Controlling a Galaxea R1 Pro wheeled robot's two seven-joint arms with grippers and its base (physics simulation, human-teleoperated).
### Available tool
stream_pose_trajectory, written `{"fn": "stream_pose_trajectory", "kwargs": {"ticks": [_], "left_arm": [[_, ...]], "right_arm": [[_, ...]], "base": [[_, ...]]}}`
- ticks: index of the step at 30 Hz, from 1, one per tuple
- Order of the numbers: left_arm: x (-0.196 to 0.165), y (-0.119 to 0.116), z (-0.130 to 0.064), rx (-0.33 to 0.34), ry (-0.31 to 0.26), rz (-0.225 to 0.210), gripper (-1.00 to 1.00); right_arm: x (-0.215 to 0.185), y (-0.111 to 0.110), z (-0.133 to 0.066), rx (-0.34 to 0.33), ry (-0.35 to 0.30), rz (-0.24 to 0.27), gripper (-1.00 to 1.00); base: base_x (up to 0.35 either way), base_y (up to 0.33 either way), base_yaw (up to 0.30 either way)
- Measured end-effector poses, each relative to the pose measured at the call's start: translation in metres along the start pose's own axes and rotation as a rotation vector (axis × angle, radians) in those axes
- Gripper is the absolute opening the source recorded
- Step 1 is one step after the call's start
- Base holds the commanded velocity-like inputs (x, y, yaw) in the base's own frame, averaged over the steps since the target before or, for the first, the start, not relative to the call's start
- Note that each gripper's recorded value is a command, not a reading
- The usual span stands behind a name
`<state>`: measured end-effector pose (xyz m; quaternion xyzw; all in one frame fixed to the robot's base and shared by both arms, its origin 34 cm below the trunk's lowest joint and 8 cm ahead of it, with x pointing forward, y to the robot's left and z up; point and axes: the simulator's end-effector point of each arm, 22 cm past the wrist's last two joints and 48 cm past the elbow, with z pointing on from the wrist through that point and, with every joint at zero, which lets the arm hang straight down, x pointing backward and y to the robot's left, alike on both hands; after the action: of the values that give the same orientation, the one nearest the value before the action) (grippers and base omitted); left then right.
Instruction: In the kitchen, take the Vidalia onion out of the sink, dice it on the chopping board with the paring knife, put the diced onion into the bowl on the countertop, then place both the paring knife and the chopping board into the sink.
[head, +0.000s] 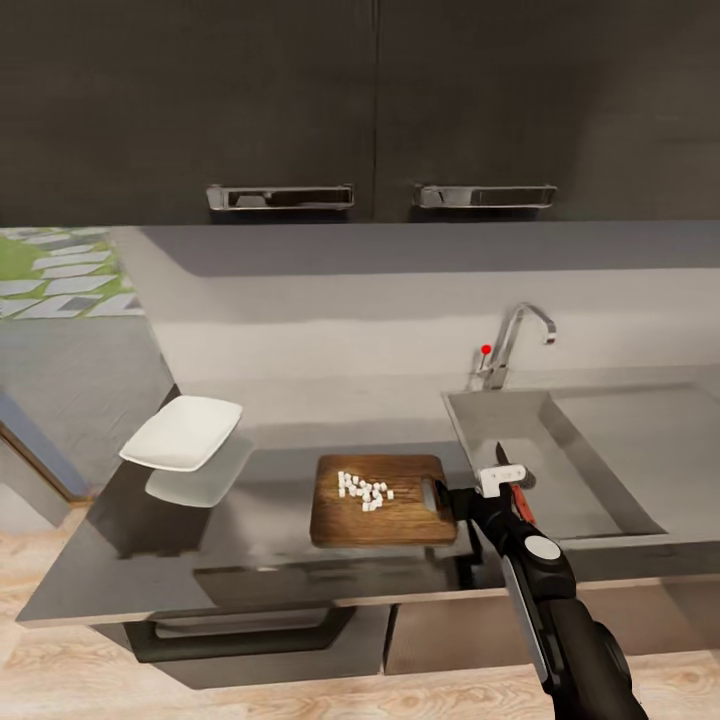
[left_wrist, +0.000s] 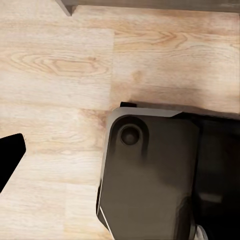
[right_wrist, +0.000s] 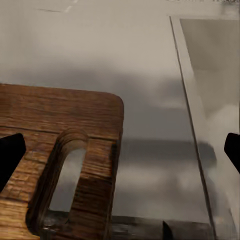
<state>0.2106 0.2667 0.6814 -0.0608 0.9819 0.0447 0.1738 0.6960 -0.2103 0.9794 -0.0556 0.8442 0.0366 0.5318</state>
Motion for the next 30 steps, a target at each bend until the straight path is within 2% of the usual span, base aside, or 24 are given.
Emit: {"fn": "stream_pose_trajectory", "kwargs": {"ticks": [20, 30], "left_arm": [[0.001, 0.0, 0.0, 0.0, 0.003, 0.001, 1.0], [0.006, 0.001, 0.0, -0.002, 0.018, 0.003, 1.0]], "right_arm": [[0.001, 0.002, 0.001, -0.004, 0.004, 0.004, 1.0], [0.011, 0.003, 0.004, -0.005, 0.026, 0.009, 1.0]], "base": [[0.009, 0.014, 0.0], [0.0, 0.0, 0.0]]}}
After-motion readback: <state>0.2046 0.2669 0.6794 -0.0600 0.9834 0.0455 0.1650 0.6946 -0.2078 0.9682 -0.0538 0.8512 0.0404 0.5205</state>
